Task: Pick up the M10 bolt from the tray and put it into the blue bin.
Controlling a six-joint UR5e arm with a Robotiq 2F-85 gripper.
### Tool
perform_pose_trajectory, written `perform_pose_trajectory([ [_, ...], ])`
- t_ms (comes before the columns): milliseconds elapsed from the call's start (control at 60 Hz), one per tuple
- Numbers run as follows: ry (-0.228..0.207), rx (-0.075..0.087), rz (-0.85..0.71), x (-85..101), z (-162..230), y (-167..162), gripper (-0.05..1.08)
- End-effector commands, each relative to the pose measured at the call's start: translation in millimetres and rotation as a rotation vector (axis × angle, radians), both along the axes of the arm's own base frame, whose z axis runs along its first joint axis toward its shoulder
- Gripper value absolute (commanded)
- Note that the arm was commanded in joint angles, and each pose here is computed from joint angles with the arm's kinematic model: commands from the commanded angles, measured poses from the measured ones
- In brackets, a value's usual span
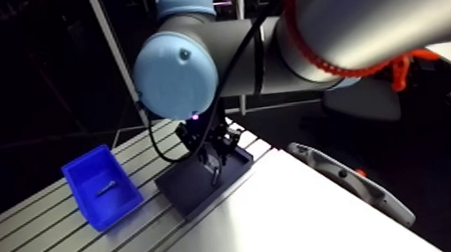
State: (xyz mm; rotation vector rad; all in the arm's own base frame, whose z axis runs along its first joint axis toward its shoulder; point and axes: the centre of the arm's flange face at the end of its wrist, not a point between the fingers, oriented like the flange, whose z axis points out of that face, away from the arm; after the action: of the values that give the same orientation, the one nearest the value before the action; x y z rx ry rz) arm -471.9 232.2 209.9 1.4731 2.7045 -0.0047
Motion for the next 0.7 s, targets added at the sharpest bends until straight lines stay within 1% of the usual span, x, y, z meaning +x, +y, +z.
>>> perform_pose_trajectory([
  [17,-0.006,-0.002,-0.003,2.7,-7.9,0.5,0.54],
  [467,-0.029,-0.022,0.004,2.8,-23.3,-0.7,0.55],
  [533,-0.034,-0.029,0.007,2.8,-27.8,-0.1,0.55],
  [650,-0.034,-0.029,0.012,1.7,-29.4,0.0,0.55],
  [700,-0.028,-0.024,0.015,0.5,-31.2,1.0,0.56],
])
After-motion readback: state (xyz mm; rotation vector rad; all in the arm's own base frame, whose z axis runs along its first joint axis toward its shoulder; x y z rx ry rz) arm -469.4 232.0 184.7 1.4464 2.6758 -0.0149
